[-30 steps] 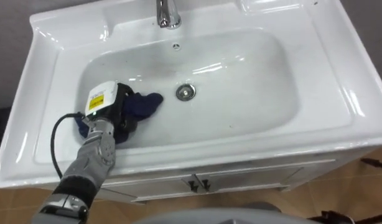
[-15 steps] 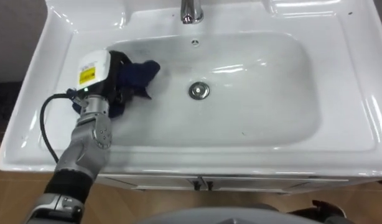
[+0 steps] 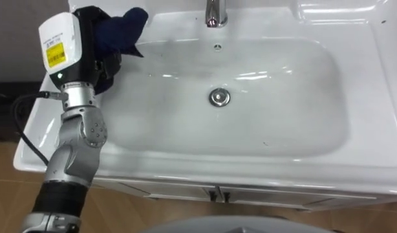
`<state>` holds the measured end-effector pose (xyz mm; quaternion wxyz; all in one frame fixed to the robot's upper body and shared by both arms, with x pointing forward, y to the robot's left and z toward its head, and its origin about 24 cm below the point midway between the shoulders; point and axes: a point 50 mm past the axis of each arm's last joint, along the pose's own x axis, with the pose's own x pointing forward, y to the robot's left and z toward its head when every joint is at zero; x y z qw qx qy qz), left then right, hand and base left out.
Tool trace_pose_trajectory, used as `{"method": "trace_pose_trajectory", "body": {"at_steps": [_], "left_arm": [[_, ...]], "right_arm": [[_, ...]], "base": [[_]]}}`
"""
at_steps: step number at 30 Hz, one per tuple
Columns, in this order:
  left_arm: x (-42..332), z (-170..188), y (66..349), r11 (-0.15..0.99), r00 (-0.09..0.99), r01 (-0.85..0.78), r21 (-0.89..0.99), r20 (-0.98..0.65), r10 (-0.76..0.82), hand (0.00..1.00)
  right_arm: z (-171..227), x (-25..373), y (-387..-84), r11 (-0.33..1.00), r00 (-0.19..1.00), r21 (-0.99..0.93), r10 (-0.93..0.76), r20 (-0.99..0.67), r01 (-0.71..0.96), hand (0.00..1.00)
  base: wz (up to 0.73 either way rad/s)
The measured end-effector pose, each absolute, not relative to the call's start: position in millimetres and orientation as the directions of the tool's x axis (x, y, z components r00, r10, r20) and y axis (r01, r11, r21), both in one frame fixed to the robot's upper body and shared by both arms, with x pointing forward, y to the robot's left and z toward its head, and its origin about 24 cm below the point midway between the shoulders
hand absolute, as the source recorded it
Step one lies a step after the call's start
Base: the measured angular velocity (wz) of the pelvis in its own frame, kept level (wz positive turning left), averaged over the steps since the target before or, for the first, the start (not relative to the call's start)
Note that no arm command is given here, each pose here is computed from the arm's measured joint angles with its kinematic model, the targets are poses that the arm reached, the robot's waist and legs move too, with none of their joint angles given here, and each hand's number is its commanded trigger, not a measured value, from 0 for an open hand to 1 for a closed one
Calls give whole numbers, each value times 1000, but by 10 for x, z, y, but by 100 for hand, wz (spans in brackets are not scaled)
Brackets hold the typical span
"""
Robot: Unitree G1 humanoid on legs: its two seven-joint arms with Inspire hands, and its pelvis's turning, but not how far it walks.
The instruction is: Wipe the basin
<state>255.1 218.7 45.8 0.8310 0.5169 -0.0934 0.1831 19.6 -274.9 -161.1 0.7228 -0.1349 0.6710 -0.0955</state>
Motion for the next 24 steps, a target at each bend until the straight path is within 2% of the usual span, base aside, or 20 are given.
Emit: {"method": "trace_pose_trajectory", "body": {"at_steps": [12,24], "left_arm": [[2528,714,2298,370,865,-502,782,440,242,100],[2309,519,2569,286,858,-466,837,349,377,100]], "right_arm": [[-1613,111,-2754,942,33,-324,-322,-946,-88,0],[-1609,58,-2758,932,14,-330,-332,-943,-151,0]], "base": [[1],[0]]}}
